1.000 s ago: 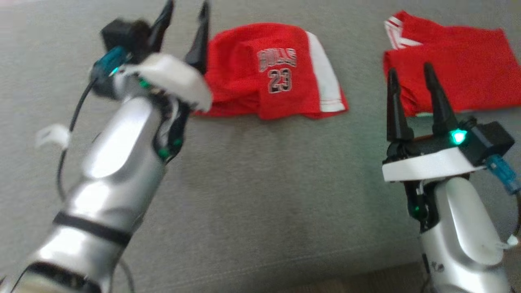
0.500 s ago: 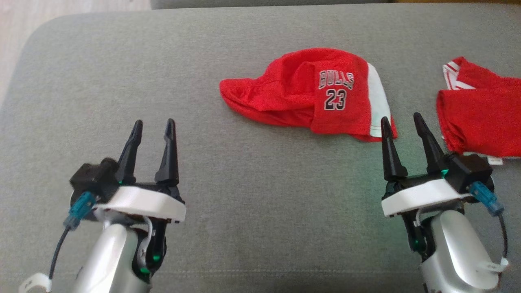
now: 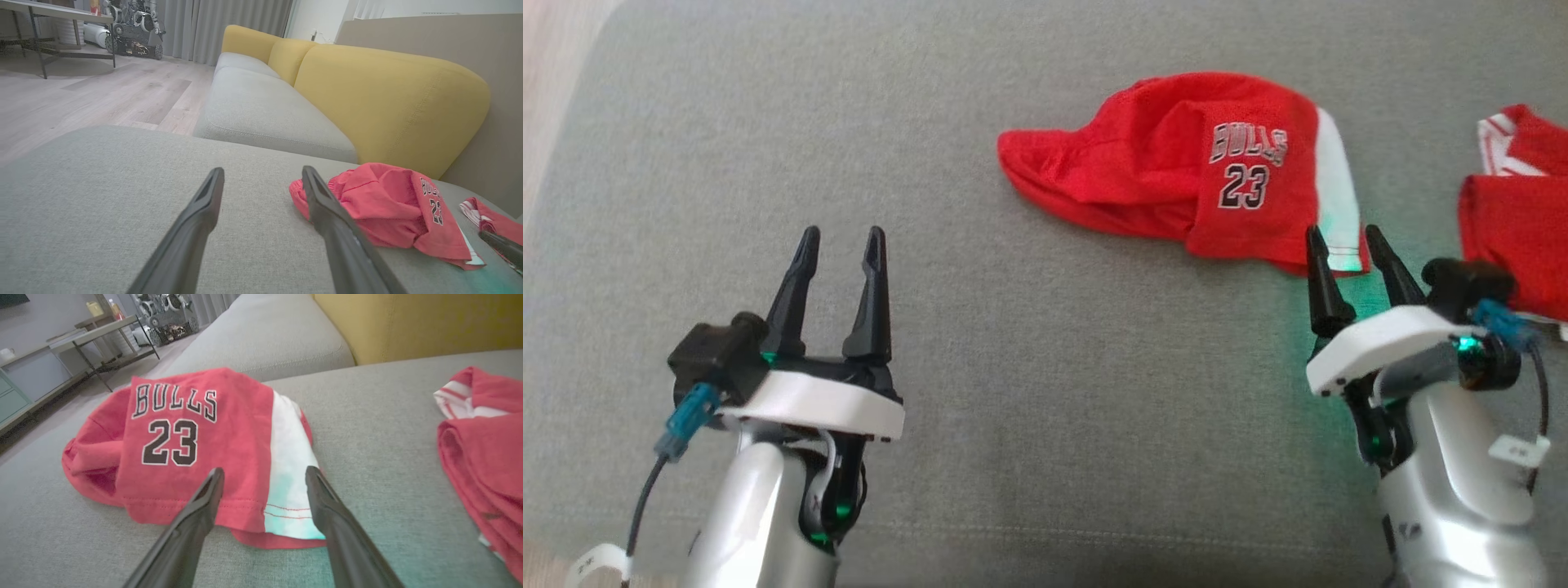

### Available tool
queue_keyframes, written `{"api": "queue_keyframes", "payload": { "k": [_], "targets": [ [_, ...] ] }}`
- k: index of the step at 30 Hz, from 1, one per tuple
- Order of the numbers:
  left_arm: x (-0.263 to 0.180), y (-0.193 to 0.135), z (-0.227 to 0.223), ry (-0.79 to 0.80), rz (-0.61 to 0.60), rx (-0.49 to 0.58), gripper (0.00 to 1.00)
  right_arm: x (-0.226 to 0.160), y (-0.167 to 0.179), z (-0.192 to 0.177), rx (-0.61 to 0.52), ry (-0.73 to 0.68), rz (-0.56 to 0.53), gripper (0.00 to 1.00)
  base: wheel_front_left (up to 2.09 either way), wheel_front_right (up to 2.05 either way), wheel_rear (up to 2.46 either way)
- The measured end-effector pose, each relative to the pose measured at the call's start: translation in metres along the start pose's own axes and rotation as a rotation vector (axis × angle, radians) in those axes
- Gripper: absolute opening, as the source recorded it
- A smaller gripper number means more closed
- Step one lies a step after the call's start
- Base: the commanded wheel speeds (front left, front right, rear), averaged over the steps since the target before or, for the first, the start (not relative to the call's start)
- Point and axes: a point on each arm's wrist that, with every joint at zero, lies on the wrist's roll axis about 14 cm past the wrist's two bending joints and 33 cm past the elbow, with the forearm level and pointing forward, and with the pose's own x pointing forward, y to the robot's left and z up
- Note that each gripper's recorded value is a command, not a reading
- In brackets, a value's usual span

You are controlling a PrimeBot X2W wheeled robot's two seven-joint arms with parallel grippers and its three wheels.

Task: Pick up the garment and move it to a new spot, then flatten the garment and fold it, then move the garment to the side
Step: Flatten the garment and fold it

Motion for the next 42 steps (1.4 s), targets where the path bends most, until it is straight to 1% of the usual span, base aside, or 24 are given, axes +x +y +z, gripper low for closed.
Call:
{"api": "queue_keyframes", "payload": {
  "k": [5,6,7,8,10,13,16,19,26,29,31,32,33,34,35,37,40,41,42],
  "targets": [
    [0.003,0.007,-0.005,0.014,0.013,-0.001,1.0,0.015,0.001,-0.03,-0.008,0.124,0.001,1.0,0.0,0.0,0.0],
    [0.003,0.008,-0.006,0.016,0.015,-0.002,1.0,0.017,0.002,-0.037,-0.014,0.152,0.007,0.92,0.0,0.0,0.0],
    [0.003,0.01,-0.007,0.018,0.019,0.0,1.0,0.019,0.004,-0.042,-0.02,0.171,0.012,0.22,0.0,0.0,0.0],
    [0.004,0.011,-0.007,0.018,0.023,0.0,1.0,0.021,0.004,-0.043,-0.025,0.172,0.014,0.0,0.0,0.0,0.0],
    [0.004,0.013,-0.007,0.017,0.027,0.002,1.0,0.025,-0.002,-0.038,-0.058,0.157,0.008,0.0,0.0,0.0,0.0],
    [0.003,0.013,-0.005,0.012,0.033,-0.007,1.0,0.032,-0.016,-0.014,-0.096,0.084,-0.021,0.0,0.0,0.0,0.0],
    [0.002,0.011,-0.001,0.003,0.033,-0.015,1.0,0.038,-0.029,0.022,-0.159,-0.002,-0.042,0.0,0.0,0.0,0.0],
    [0.001,0.008,0.002,-0.004,0.032,-0.027,1.0,0.045,-0.031,0.063,-0.231,-0.085,-0.038,0.0,0.0,0.0,0.0],
    [-0.003,0.002,-0.004,0.016,0.027,-0.061,1.0,0.069,-0.016,0.176,-0.411,-0.277,-0.001,0.0,0.0,0.0,0.0],
    [-0.005,0.003,-0.008,0.028,0.037,-0.071,1.0,0.079,-0.002,0.223,-0.44,-0.366,0.018,0.0,0.0,0.0,0.0],
    [-0.006,0.006,-0.01,0.034,0.047,-0.078,1.0,0.087,0.007,0.244,-0.46,-0.398,0.029,0.0,0.0,0.0,0.0],
    [-0.006,0.006,-0.01,0.034,0.047,-0.078,1.0,0.087,0.007,0.244,-0.46,-0.398,0.029,0.0,0.0,0.0,0.0],
    [-0.007,0.01,-0.011,0.04,0.062,-0.079,1.0,0.099,0.009,0.25,-0.459,-0.38,0.027,0.0,0.0,0.0,0.0],
    [-0.007,0.011,-0.012,0.042,0.064,-0.076,1.0,0.106,0.008,0.246,-0.461,-0.351,0.024,0.0,0.0,0.0,0.0],
    [-0.007,0.011,-0.012,0.042,0.064,-0.076,1.0,0.106,0.008,0.246,-0.461,-0.351,0.024,0.0,0.0,0.0,0.0],
    [-0.005,0.013,-0.011,0.039,0.071,-0.077,1.0,0.12,0.006,0.229,-0.466,-0.284,0.026,0.0,0.0,0.0,0.0],
    [-0.003,0.02,-0.009,0.034,0.091,-0.075,1.0,0.139,0.001,0.187,-0.487,-0.16,0.032,0.0,0.0,0.0,0.0],
    [-0.003,0.022,-0.01,0.036,0.097,-0.072,1.0,0.144,-0.001,0.175,-0.488,-0.125,0.034,0.25,0.0,0.0,0.0],
    [-0.004,0.023,-0.011,0.041,0.101,-0.071,1.0,0.148,-0.004,0.164,-0.493,-0.099,0.031,1.0,0.0,0.0,0.0]
  ]
}}
